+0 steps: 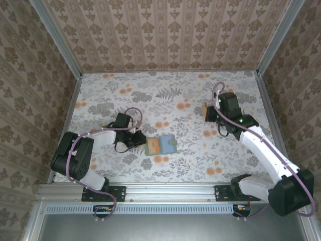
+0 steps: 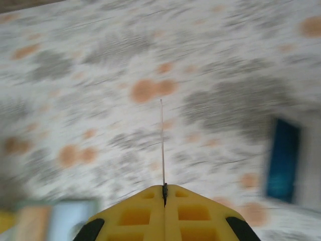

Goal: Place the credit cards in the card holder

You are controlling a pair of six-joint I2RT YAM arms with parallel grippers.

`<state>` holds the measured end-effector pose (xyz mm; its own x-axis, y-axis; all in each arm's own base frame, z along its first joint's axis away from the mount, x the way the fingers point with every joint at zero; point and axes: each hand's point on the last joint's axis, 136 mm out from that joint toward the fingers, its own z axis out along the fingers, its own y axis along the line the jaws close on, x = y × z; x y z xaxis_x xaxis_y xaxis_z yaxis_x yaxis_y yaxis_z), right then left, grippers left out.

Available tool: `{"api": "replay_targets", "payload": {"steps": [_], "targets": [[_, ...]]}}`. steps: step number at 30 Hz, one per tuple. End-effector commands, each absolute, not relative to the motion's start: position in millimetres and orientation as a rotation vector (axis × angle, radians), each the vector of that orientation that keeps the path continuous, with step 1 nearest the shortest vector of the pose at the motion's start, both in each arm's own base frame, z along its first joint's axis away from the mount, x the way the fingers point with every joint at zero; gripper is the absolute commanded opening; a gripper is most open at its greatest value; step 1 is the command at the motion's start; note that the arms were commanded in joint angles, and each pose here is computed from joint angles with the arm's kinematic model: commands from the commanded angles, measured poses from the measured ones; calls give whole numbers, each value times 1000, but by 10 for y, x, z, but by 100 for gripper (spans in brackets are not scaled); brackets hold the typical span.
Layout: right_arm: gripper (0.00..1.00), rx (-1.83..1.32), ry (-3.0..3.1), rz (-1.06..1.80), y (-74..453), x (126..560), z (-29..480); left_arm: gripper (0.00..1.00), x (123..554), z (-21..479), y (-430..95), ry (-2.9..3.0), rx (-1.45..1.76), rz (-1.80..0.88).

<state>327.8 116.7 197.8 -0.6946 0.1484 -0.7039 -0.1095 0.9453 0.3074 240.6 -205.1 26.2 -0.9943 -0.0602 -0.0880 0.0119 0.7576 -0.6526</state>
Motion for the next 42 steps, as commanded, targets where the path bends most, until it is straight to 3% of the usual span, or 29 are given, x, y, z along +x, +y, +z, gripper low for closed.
{"api": "replay_targets", "payload": {"steps": [1, 6, 20, 30, 42], "targets": [[0, -163, 2307, 932, 1950, 2913, 1864, 11, 2447, 308, -2042, 2853, -33, -1044], [0, -277, 2351, 1151, 2404, 2617, 1565, 9, 2435, 229, -2051, 2877, -40, -1044], [0, -151, 2528, 1109, 2326, 2527, 824, 6, 2422, 179, -2018, 2896, -54, -1016], [0, -132, 2545, 1137, 2184, 2241, 770, 6, 2420, 184, -2028, 2895, -50, -1019], [0, -111, 2541, 1156, 2134, 2192, 703, 5, 2417, 180, -2062, 2908, -35, -1019]]}}
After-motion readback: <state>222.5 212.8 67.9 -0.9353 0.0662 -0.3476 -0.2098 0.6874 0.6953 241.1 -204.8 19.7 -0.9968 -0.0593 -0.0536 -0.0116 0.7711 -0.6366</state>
